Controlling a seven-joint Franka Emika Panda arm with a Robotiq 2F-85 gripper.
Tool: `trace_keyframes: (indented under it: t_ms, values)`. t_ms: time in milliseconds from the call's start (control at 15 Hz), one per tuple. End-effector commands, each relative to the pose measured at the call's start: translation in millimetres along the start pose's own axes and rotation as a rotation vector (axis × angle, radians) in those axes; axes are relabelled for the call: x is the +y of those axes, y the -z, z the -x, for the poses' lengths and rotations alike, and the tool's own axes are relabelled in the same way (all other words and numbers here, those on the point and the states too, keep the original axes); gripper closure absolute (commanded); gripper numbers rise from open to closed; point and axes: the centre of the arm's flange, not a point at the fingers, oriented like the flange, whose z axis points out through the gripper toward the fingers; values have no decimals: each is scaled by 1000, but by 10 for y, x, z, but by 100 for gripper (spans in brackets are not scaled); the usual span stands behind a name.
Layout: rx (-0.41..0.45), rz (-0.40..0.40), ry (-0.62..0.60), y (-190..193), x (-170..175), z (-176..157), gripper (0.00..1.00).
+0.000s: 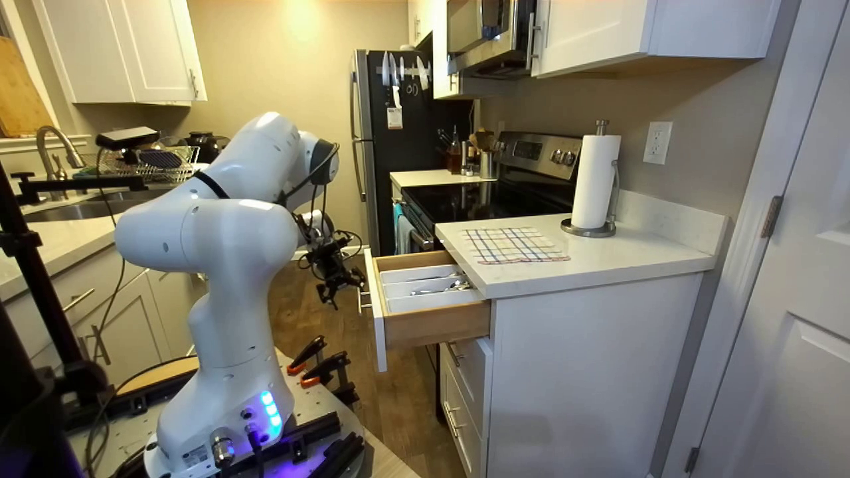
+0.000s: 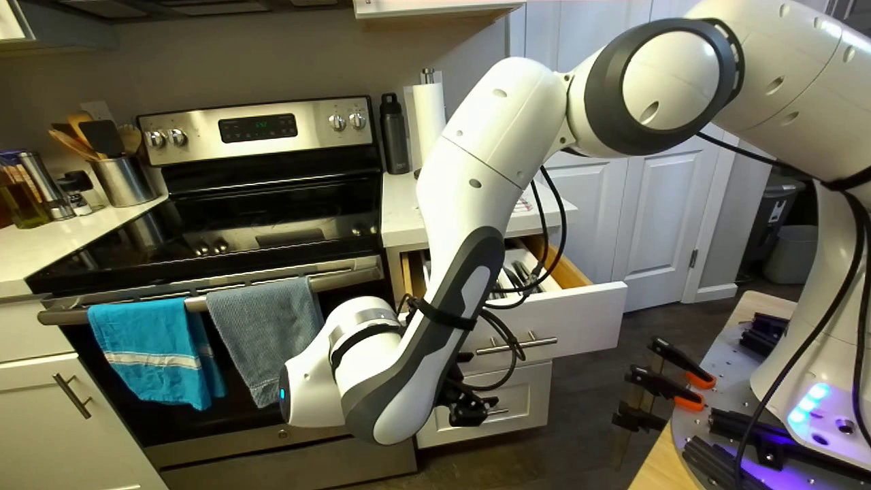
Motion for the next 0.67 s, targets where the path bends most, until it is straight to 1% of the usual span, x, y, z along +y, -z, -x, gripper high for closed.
trace_keyframes:
  t_ms: [0,133,267,400,533,600]
  values:
    - [49,-118,10,169,111,88,0]
    - [60,-199,31,232,154,111,0]
    - [67,-278,94,279,180,160,0]
    - [83,-327,116,302,210,199,0]
    - [88,-356,118,309,243,218,0]
    - [67,-309,88,322,196,79,0]
